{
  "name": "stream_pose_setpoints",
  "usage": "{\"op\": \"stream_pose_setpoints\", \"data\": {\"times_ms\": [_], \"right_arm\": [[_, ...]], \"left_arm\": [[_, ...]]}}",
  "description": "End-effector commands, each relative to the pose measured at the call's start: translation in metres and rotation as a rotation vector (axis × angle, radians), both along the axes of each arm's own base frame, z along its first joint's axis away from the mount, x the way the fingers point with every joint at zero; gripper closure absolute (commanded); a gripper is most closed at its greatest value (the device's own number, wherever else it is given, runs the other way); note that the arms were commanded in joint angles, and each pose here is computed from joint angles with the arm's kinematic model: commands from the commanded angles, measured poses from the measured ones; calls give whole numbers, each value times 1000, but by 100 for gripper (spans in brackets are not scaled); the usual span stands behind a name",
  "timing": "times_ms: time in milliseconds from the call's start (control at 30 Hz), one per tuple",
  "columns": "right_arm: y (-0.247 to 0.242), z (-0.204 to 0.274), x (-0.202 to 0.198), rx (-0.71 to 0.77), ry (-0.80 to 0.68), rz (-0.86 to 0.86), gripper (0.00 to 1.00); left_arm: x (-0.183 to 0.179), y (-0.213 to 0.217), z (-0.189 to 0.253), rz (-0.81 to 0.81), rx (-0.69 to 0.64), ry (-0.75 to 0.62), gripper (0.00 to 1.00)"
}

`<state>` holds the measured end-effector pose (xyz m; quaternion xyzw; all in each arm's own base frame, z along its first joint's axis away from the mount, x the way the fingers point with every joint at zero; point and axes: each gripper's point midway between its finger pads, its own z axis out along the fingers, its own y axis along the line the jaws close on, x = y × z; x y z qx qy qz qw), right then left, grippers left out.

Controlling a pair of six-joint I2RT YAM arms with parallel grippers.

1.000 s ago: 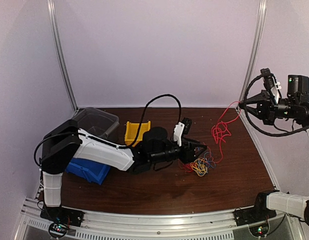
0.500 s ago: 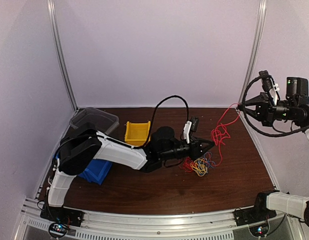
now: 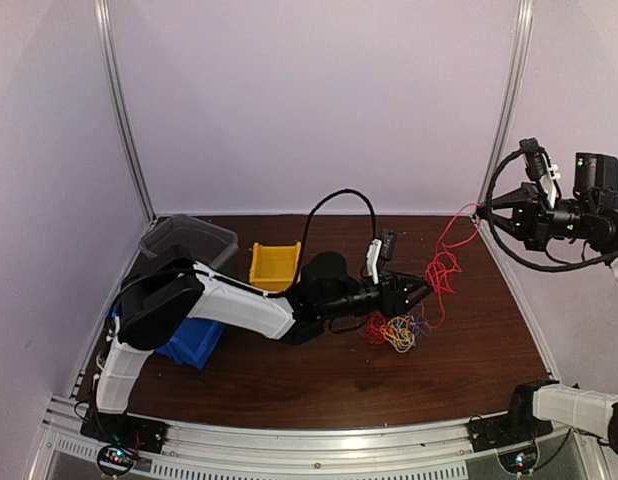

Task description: Untangle the cables

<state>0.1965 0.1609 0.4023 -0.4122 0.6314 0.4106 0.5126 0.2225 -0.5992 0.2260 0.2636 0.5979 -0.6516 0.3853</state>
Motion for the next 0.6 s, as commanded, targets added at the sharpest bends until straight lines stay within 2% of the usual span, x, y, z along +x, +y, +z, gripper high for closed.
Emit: {"op": "stream_pose_setpoints", "data": {"times_ms": [0,67,333,467,567], "right_arm": [[2,8,-8,11,-27,20,100],[2,7,-8,10,-24,19,100],[2,8,-6,17,-24,17,100],[2,11,-2,36,-11,14,100],[-1,7,13,24,-8,-45,100]], "left_arm": [[-3,-5,25,-37,-85,-25,49],[-9,-5,31,-73,-120,-31,52],[-8,-3,33,-84,-139,-16,99],[-3,20,40,-31,-138,-9,100],[0,46,61,43,-119,-72,100]]}}
